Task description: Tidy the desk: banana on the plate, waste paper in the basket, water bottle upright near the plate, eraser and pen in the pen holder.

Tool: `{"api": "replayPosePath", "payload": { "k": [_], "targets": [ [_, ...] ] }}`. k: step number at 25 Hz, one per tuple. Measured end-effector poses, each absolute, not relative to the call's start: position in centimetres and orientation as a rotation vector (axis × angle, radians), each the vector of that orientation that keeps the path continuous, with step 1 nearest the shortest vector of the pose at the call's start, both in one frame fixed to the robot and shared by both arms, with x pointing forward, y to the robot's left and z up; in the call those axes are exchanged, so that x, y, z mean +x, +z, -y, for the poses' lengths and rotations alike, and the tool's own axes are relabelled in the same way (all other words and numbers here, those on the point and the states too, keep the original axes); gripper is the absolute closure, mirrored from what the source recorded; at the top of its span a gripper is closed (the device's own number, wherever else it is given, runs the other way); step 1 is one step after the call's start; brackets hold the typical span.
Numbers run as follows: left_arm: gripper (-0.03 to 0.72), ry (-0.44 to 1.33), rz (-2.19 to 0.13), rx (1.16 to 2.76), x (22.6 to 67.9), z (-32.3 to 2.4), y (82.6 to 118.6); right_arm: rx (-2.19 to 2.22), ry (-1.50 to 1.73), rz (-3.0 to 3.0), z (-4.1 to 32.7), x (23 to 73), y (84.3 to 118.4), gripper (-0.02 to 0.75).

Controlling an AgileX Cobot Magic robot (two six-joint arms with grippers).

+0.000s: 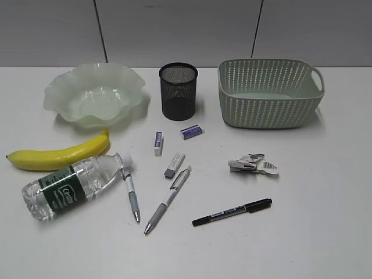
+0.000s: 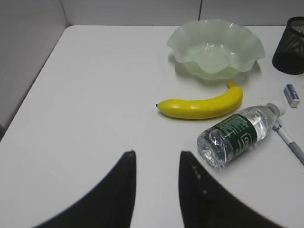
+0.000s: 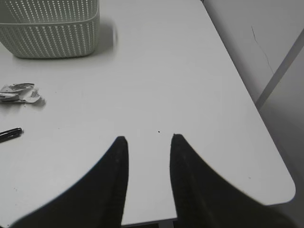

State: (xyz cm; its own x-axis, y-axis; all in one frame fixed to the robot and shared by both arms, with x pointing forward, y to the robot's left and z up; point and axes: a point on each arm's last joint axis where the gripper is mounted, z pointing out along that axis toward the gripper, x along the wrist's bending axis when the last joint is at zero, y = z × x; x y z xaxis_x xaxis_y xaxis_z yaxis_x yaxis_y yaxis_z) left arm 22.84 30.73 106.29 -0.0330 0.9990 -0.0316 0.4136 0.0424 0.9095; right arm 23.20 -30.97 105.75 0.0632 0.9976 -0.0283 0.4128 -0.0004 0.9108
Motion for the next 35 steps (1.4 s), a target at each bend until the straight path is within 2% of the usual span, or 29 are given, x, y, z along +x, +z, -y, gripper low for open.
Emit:
{"api": "replayPosePath", "payload": {
  "k": [22,30,35],
  "targets": [
    [0.459,0.988,-1.53,1.458,23.6,-30.7,107.2,1.534,0.915,-1.466,31.0,23.2,105.8,0.482],
    [0.449,1.058,-1.433,1.408,28.8,-30.4,109.6,1.538,0.911,-1.471,31.0,23.3,105.8,0.482],
    [0.4,0.999,-1.494,1.5,34.5,-30.0,109.1,1.539,0.909,-1.473,31.0,23.3,105.8,0.482]
  ]
}}
